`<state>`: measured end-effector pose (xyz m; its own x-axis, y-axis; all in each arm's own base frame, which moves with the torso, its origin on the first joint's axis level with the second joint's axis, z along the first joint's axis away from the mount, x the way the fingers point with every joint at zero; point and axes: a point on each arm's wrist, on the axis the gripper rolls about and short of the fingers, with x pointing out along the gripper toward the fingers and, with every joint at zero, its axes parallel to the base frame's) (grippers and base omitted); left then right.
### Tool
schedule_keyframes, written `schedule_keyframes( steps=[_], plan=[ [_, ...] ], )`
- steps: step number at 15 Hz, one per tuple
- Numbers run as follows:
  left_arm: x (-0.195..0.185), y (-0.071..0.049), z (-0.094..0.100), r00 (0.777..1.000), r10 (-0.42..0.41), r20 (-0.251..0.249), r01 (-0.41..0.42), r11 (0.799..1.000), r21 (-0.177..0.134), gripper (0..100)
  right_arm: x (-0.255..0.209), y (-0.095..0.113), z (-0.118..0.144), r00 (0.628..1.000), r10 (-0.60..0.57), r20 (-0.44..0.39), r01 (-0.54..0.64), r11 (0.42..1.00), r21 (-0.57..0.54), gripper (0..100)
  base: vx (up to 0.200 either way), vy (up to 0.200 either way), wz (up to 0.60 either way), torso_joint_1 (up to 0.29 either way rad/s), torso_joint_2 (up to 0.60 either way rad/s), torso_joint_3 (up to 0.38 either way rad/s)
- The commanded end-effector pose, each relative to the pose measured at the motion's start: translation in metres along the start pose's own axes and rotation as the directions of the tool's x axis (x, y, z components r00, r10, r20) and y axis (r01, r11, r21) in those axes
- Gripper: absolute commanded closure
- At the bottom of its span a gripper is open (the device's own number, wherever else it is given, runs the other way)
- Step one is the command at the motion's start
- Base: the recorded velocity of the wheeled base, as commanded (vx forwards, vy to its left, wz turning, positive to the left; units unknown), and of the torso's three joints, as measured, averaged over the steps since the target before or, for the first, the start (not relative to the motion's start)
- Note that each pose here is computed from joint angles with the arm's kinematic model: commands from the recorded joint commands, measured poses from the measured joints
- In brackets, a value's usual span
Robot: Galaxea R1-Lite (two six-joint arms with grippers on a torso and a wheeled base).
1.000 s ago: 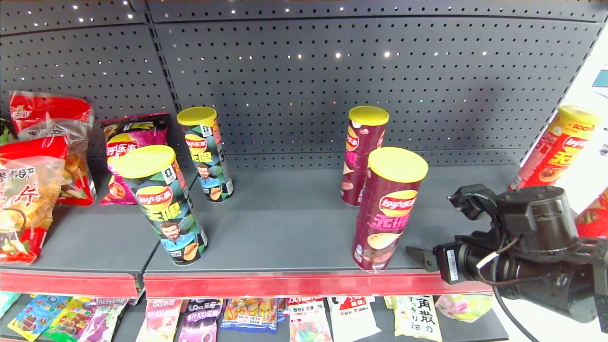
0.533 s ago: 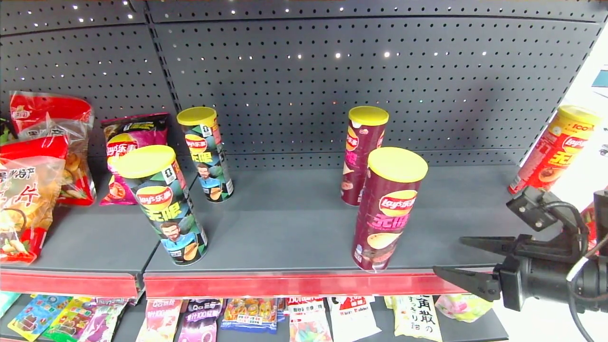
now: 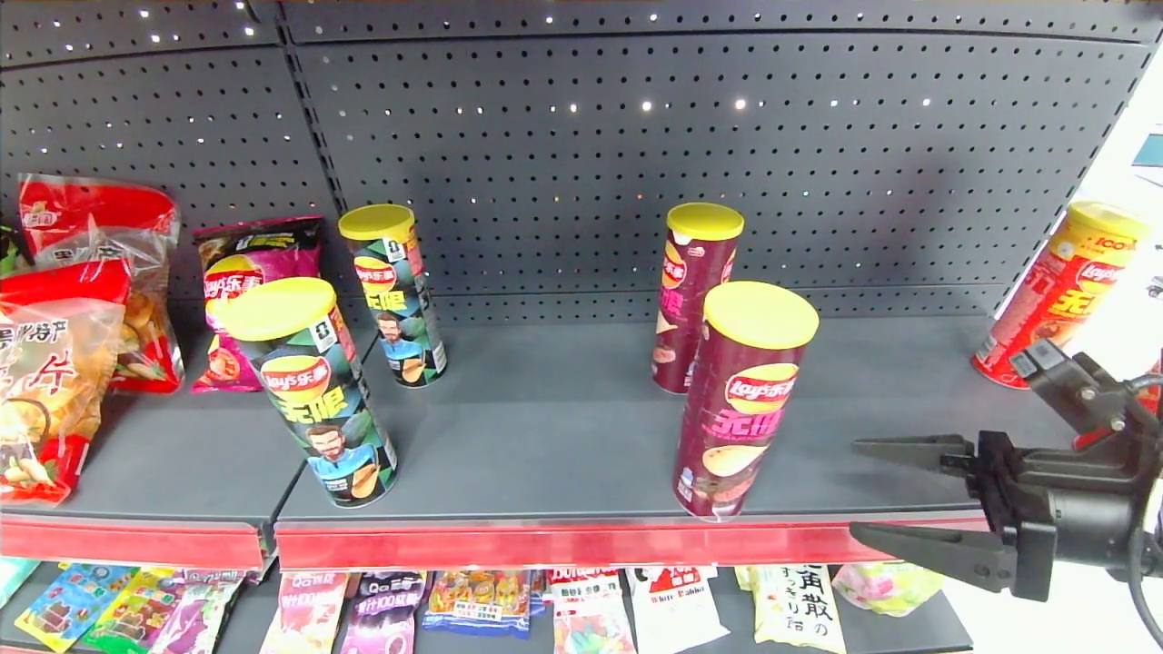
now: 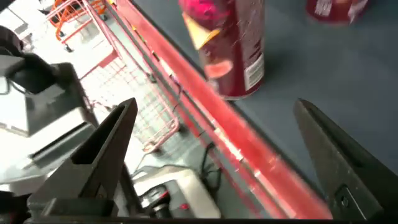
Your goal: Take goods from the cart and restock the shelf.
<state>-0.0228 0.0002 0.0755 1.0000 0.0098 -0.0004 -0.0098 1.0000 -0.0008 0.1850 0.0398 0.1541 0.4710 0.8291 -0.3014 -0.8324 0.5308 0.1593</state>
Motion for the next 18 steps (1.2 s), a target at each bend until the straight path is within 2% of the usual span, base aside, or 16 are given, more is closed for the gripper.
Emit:
schedule_keyframes(
  steps=[1,6,9,11,12,13,18],
  plan=[
    [0.000,0.000,0.000,1.000,0.001,0.000,-0.001,1.000,-0.001,0,0.013,-0.018,-0.005,1.000,0.006,-0.004,-0.006,1.000,-0.019,0,0.000,0.000,0.00,0.000,0.00,0.000],
    [0.000,0.000,0.000,1.000,0.001,0.000,-0.001,1.000,-0.001,0,0.022,-0.024,-0.003,1.000,0.011,0.020,-0.010,0.998,-0.064,0,0.000,0.000,0.00,0.000,0.00,0.000],
    [0.000,0.000,0.000,1.000,0.001,0.000,-0.001,1.000,-0.001,0,0.013,-0.024,-0.014,0.995,-0.101,-0.024,0.101,0.995,-0.010,0,0.000,0.000,0.00,0.000,0.00,0.000],
    [0.000,0.000,0.000,1.000,0.001,0.000,-0.001,1.000,-0.001,0,0.012,-0.028,-0.013,0.958,-0.280,-0.065,0.279,0.960,-0.017,0,0.000,0.000,0.00,0.000,0.00,0.000],
    [0.000,0.000,0.000,1.000,0.001,0.000,-0.001,1.000,-0.001,0,0.011,-0.029,-0.013,0.911,-0.403,-0.089,0.402,0.915,-0.026,0,0.000,0.000,0.00,0.000,0.00,0.000],
    [0.000,0.000,0.000,1.000,0.001,0.000,-0.001,1.000,-0.001,0,0.011,-0.029,-0.013,0.884,-0.457,-0.102,0.457,0.889,-0.026,0,0.000,0.000,0.00,0.000,0.00,0.000],
    [0.000,0.000,0.000,1.000,0.001,0.000,-0.001,1.000,-0.001,0,0.030,-0.026,-0.010,0.836,-0.533,-0.134,0.538,0.843,-0.001,0,0.000,0.000,0.00,0.000,0.00,0.000]
  ],
)
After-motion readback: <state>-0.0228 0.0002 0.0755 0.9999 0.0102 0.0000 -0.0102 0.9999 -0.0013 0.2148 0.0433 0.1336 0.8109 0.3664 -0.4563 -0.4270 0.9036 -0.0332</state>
